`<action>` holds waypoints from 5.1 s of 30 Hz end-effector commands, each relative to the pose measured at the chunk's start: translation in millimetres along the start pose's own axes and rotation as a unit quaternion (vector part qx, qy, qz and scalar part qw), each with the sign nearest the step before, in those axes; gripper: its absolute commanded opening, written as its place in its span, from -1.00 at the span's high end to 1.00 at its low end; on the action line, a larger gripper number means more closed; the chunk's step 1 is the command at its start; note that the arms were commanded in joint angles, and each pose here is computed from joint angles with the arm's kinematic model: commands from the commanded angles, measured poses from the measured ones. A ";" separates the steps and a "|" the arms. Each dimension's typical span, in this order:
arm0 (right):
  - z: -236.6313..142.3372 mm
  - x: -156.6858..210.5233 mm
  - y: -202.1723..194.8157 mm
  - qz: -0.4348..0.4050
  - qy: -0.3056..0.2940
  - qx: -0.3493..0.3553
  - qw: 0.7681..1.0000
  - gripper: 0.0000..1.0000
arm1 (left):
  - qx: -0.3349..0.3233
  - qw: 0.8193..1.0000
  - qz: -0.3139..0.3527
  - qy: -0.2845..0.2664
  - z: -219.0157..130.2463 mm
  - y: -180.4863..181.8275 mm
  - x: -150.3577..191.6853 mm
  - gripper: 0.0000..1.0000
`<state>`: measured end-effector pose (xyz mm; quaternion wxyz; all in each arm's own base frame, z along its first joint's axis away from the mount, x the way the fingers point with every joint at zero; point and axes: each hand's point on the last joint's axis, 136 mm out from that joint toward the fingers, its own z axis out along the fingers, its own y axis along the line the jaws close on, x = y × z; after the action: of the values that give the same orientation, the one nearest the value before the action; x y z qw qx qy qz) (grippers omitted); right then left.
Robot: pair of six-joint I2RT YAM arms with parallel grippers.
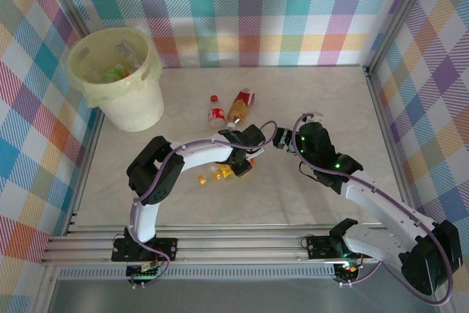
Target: Put the plastic bottles in the bin
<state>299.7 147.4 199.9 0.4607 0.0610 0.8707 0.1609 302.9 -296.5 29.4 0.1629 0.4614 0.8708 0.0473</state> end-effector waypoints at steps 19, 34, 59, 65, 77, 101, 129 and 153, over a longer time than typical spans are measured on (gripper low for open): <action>-6.2 -32.3 85.3 -0.087 -0.038 -0.195 0.976 -0.99 | -0.049 0.830 -0.383 -0.402 -218.3 163.3 -2.6 0.11; 11.5 -42.2 99.7 -0.079 -0.038 -0.200 0.976 -0.99 | -0.202 0.664 -0.499 -0.519 -383.2 312.1 61.4 0.12; 12.2 -45.8 90.8 -0.077 -0.038 -0.171 0.982 -0.99 | -0.405 0.552 -0.583 -0.437 -383.3 506.6 137.2 0.10; 12.2 -42.5 86.7 -0.078 -0.034 -0.164 0.983 -0.99 | -0.384 0.588 -0.619 -0.350 -324.7 519.4 148.3 0.10; 12.0 -38.7 83.3 -0.076 -0.028 -0.159 0.984 -0.99 | -0.323 0.606 -0.679 -0.260 -283.7 516.1 156.2 -0.79; 13.9 -27.6 68.7 -0.064 -0.020 -0.135 0.989 -0.99 | -0.219 0.638 -0.678 -0.293 -278.6 471.0 128.5 -0.59; 25.8 -20.4 68.7 -0.051 0.001 -0.127 0.991 -0.99 | -0.207 0.697 -0.644 -0.238 -195.4 430.9 152.5 -0.08; 28.7 -12.4 64.8 -0.043 0.013 -0.122 0.991 -0.99 | -0.161 0.715 -0.674 -0.096 -86.8 377.4 195.7 0.15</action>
<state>327.2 211.2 215.4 0.4627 -0.0394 0.8517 0.2429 522.8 77.9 314.5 0.5397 -0.2483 0.8033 -0.0428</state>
